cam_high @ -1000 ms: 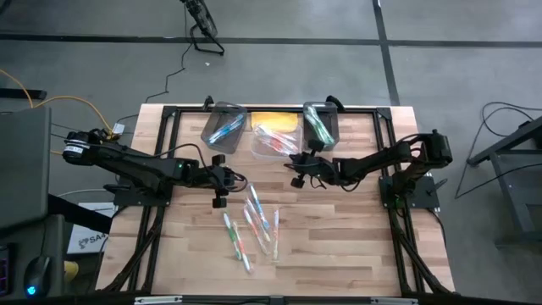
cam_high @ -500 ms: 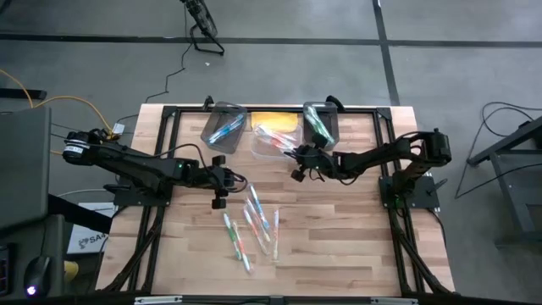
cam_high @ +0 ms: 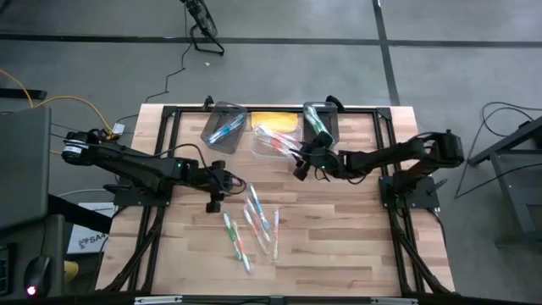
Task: Pick & Place Toothbrushes
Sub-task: Put the green toothbrush into the right black bin, then put the orange toothbrush into the transparent bin
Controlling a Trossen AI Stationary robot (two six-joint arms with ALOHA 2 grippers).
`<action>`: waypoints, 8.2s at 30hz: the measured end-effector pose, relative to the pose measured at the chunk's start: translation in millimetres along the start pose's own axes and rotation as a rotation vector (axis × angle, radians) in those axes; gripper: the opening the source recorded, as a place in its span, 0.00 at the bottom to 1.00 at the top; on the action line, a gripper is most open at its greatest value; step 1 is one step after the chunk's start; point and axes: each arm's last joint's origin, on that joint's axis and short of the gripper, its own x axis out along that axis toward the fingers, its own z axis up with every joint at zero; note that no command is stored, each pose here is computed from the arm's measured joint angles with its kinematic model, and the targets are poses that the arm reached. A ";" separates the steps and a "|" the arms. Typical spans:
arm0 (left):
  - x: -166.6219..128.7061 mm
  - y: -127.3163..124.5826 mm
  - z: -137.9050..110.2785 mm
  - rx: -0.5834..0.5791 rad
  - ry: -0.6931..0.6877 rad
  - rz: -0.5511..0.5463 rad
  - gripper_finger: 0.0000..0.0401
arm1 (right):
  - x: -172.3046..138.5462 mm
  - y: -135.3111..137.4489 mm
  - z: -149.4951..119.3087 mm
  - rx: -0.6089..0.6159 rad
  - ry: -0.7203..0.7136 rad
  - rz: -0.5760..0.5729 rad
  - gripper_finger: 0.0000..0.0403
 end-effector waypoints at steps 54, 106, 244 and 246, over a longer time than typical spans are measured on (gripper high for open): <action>17.5 -51.0 -26.7 0.328 0.385 -0.506 0.02 | -69.9 50.3 -18.4 -0.004 0.149 0.280 0.58; -19.5 -9.4 67.9 0.204 0.139 -0.011 0.01 | -42.0 144.3 -5.0 -0.103 -0.250 0.437 0.53; 67.4 -69.8 51.0 0.610 0.204 -0.341 0.47 | -87.9 -25.9 12.4 0.222 0.224 0.136 0.50; 71.9 -70.4 49.0 0.608 0.218 -0.340 0.44 | -88.2 -25.5 12.2 0.220 0.225 0.137 0.50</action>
